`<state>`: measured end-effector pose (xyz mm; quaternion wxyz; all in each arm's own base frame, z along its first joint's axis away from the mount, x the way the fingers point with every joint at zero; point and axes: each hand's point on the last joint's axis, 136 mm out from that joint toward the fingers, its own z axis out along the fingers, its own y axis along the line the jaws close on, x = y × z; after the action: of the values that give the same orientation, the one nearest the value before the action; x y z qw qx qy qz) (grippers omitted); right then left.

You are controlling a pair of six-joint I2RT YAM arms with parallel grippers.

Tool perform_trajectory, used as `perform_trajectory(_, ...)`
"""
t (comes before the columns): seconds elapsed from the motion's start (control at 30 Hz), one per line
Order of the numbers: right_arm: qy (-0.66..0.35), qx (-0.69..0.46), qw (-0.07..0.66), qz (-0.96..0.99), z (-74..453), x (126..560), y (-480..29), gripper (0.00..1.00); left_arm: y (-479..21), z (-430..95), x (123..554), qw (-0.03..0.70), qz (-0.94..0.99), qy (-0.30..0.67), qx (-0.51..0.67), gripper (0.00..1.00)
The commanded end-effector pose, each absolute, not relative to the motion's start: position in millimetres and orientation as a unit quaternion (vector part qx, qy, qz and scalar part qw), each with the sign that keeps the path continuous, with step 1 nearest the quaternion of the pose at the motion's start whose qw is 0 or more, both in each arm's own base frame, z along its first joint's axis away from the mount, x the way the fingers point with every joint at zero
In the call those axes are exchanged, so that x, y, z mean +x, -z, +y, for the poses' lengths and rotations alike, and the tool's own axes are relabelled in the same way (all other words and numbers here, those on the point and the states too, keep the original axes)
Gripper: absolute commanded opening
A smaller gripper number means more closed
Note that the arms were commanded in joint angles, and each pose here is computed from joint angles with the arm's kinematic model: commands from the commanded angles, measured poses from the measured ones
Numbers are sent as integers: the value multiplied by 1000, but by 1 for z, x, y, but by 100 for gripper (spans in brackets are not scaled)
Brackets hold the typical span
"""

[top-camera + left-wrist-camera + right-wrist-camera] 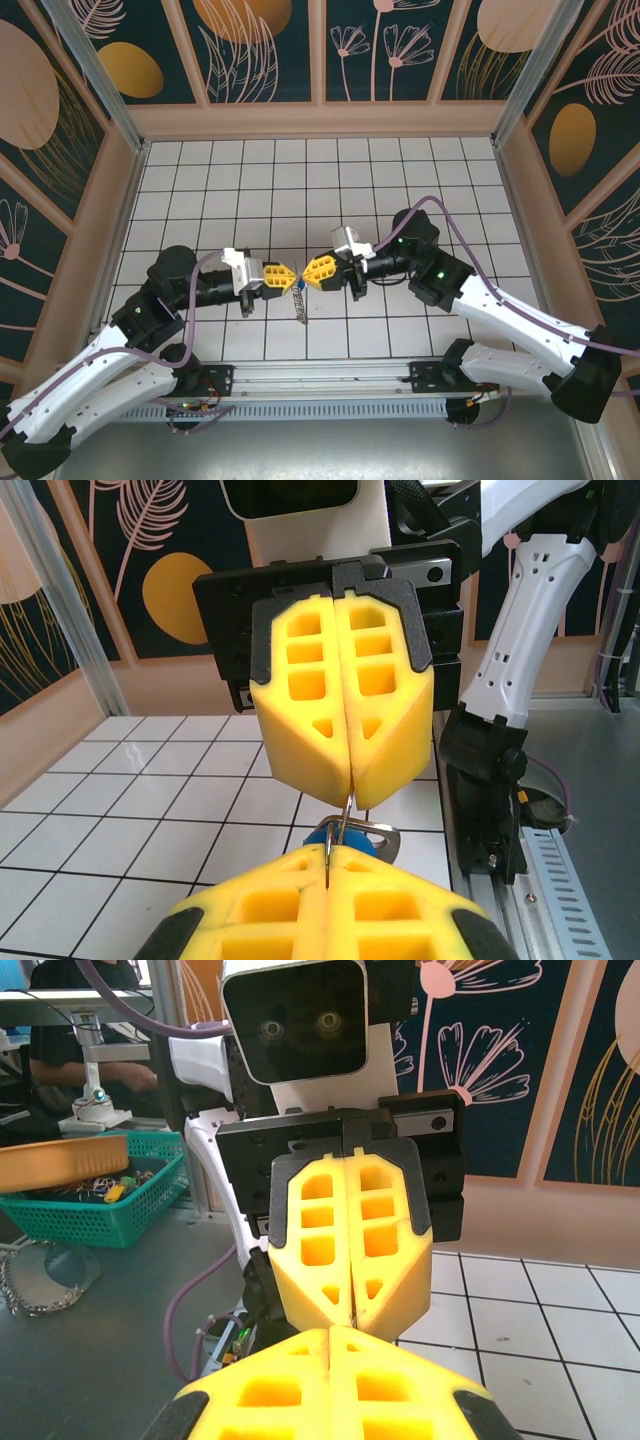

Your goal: Put the keys on the keyring

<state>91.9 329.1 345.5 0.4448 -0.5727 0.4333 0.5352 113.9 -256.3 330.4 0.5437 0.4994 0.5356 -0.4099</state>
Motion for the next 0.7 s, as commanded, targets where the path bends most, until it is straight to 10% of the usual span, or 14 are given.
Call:
perform_trajectory(0.0, -538, -582, 444, 418, 325, 81, -347, 0, -355, -252, 116, 580, 515, 406, 483, 0)
perform_trajectory(0.67, -536, -581, 438, 427, 327, 84, -337, 4, -356, -251, 117, 587, 515, 404, 476, 0)
